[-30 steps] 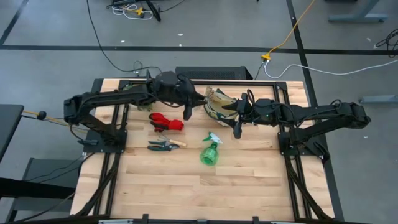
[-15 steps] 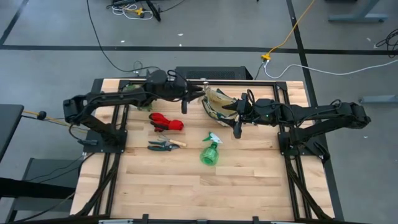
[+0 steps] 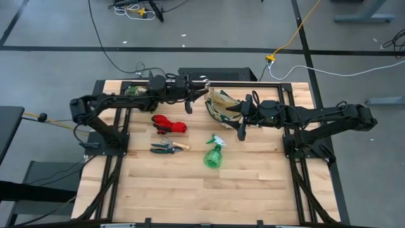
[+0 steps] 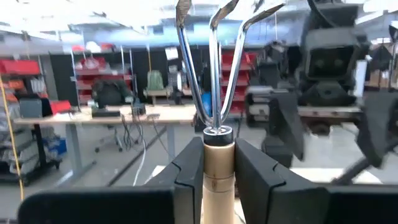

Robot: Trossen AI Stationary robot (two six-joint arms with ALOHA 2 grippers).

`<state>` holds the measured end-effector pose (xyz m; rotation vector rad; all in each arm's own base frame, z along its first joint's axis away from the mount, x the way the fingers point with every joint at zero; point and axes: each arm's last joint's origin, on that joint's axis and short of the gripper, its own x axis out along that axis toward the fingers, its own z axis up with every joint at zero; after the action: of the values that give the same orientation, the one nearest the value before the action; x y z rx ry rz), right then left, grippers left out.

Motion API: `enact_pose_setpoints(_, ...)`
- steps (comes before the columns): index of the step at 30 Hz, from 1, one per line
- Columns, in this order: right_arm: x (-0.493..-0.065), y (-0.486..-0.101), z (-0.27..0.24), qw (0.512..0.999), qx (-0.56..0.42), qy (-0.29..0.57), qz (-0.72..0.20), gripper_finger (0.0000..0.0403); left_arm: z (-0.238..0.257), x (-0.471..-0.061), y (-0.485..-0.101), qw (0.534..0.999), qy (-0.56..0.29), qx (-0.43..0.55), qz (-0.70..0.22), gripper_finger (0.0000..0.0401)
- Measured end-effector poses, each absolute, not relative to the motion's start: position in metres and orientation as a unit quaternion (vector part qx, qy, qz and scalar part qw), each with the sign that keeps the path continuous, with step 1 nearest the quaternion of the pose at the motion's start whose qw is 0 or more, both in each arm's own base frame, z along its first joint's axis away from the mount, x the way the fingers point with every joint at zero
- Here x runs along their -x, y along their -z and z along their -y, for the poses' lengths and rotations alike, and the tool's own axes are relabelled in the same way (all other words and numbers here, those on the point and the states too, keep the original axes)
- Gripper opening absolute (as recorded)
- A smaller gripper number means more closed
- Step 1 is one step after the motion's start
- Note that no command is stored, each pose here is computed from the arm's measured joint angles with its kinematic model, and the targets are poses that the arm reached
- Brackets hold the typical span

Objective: Pick & Place Garden tools in Gardening bag
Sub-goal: Put the top brown hand rake into the patterned white gardening bag

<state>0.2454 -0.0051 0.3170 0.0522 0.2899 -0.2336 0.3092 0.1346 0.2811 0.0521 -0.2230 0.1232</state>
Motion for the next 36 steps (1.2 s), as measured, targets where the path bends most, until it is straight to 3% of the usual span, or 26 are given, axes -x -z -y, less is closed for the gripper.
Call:
enact_pose_setpoints(21,-0.245,-0.317,0.005,0.983,-0.017,0.115,-0.143,0.0263,-0.181,-0.35,-0.226,0.989,-0.086,-0.006,0.12,0.0073)
enact_pose_setpoints(36,-0.246,-0.318,0.005,0.983,-0.012,0.116,-0.142,0.0263,-0.195,-0.35,-0.207,0.991,-0.1,0.006,0.093,0.0073)
